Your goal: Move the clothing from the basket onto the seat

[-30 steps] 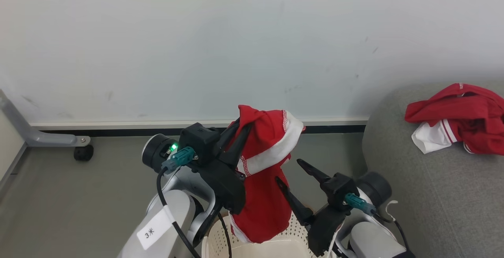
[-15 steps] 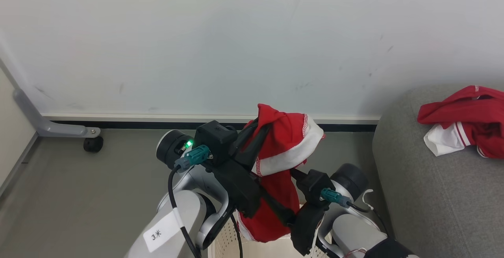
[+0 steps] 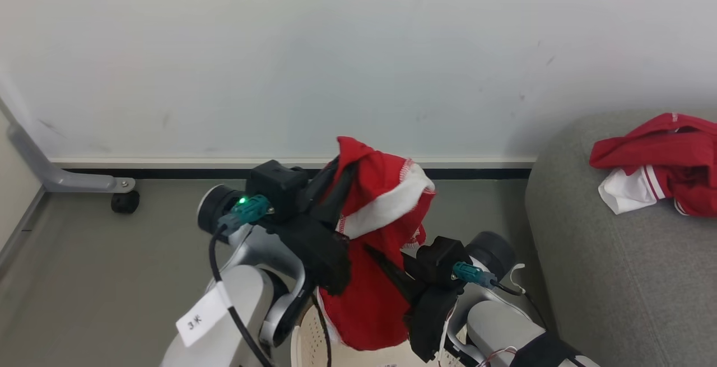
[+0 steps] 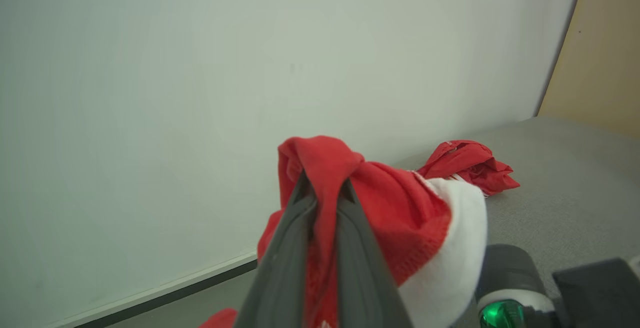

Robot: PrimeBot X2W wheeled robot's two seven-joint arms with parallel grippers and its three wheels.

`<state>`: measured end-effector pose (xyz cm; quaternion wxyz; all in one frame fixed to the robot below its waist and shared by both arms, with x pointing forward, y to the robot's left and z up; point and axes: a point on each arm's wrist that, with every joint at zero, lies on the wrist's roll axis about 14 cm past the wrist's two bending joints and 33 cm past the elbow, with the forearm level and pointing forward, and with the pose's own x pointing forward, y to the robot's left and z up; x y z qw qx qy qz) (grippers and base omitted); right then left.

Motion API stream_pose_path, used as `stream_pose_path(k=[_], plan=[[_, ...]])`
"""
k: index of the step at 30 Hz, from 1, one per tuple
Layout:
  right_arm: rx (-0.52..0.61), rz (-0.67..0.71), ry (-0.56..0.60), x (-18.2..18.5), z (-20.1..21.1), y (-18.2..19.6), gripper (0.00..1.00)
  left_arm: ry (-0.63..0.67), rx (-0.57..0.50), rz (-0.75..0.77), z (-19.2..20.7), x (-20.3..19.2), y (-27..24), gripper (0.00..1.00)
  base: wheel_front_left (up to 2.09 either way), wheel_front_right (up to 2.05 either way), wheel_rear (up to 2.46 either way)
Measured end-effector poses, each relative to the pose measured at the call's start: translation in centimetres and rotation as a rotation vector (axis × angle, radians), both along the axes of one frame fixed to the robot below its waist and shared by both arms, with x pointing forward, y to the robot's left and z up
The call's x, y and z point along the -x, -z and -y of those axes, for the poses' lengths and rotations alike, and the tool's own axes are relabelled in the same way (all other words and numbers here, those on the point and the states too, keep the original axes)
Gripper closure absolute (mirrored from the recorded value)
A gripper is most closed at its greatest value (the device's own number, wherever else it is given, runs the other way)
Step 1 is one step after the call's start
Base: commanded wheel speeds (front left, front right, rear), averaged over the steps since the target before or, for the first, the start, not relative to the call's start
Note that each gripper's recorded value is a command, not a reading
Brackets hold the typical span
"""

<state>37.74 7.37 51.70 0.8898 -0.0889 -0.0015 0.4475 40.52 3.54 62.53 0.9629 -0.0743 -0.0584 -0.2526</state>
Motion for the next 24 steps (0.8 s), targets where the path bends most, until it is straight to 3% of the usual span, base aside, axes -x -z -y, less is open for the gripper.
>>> stream_pose_path(k=[2, 3, 4, 5, 6, 15, 24], plan=[[-0.005, -0.013, 0.017, -0.2, 0.5, 0.2, 1.0, -0.023, 0.004, -0.025, -0.6, -0.4, 0.7, 0.8, 0.0, 0.0, 0.0], [-0.007, -0.017, 0.027, -0.3, 0.8, 0.3, 1.0, -0.035, 0.007, -0.044, -0.9, -0.5, 1.4, 0.63, 0.0, 0.0, 0.0], [-0.009, -0.023, 0.038, -0.4, 1.1, 0.4, 1.0, -0.041, 0.005, -0.061, -1.1, -0.6, 2.0, 0.54, 0.0, 0.0, 0.0], [-0.012, -0.028, 0.049, -0.6, 1.4, 0.4, 1.0, -0.051, 0.004, -0.076, -1.3, -0.7, 2.6, 0.31, 0.0, 0.0, 0.0], [-0.017, -0.034, 0.061, -0.7, 1.7, 0.5, 1.0, -0.057, 0.003, -0.089, -1.4, -0.8, 3.0, 0.0, 0.0, 0.0, 0.0], [-0.094, -0.053, 0.189, -2.4, 5.6, -0.3, 1.0, -0.057, 0.01, -0.163, -0.9, -0.9, 6.0, 0.0, 0.0, 0.0, 0.0], [-0.134, -0.025, 0.409, -3.8, 13.9, -0.9, 1.0, 0.065, -0.012, -0.183, 1.9, 0.9, 8.5, 0.0, 0.0, 0.0, 0.0]])
